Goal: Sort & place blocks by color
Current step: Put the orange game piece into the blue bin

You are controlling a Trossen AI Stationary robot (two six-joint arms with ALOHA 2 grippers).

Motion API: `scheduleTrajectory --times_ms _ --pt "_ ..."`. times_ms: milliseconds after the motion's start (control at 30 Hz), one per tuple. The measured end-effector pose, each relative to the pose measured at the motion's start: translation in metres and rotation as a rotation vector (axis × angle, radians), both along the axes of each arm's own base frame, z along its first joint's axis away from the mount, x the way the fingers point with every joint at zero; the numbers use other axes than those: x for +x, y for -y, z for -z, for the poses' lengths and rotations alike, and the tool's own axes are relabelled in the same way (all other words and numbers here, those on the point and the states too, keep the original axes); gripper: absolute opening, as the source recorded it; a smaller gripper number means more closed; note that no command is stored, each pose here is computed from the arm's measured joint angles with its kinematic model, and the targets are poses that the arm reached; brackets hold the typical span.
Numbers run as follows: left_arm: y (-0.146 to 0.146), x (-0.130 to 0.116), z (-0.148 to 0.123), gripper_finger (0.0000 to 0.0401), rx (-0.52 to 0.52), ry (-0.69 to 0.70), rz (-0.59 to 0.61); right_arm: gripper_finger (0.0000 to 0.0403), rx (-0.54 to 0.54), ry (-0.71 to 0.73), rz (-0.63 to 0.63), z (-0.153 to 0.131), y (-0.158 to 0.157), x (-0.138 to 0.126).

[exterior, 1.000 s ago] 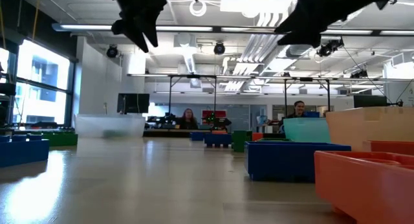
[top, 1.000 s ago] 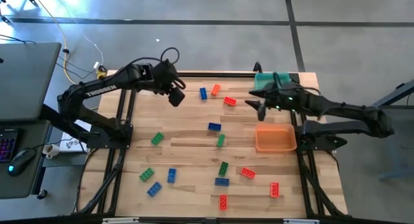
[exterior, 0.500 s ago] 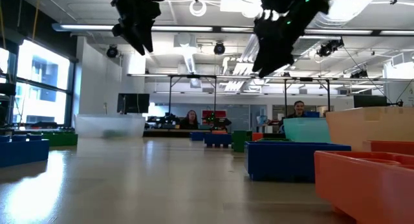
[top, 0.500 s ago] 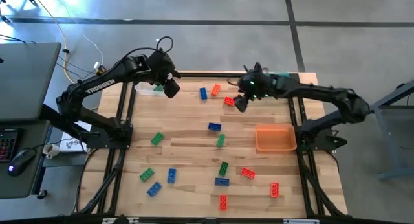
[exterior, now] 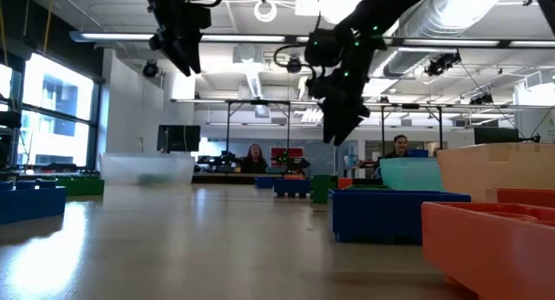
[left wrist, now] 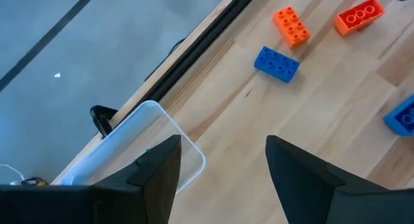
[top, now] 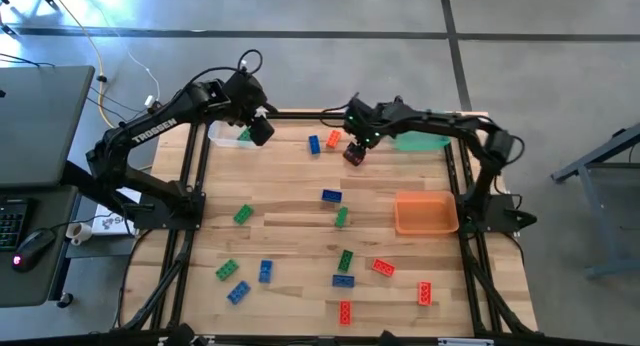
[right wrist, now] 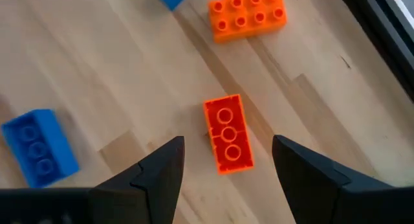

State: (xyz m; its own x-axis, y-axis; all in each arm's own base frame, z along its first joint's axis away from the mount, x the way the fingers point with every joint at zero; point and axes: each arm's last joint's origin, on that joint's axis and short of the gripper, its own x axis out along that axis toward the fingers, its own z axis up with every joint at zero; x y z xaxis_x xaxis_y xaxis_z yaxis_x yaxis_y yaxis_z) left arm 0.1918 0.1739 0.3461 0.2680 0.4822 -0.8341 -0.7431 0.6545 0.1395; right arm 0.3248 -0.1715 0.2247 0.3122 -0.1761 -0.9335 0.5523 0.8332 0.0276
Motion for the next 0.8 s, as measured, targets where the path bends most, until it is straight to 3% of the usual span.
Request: scheduleTrajectory --times_ms 333,800 --pt "0.0 0.0 0.0 0.0212 0.004 -0.005 0.015 0.0223 0.039 -0.096 -0.004 0.018 0.015 0.023" --pt "0.0 0.0 0.0 0.0211 0.004 -0.003 0.015 0.0223 0.075 -0.21 0.009 0.051 0.02 0.028"
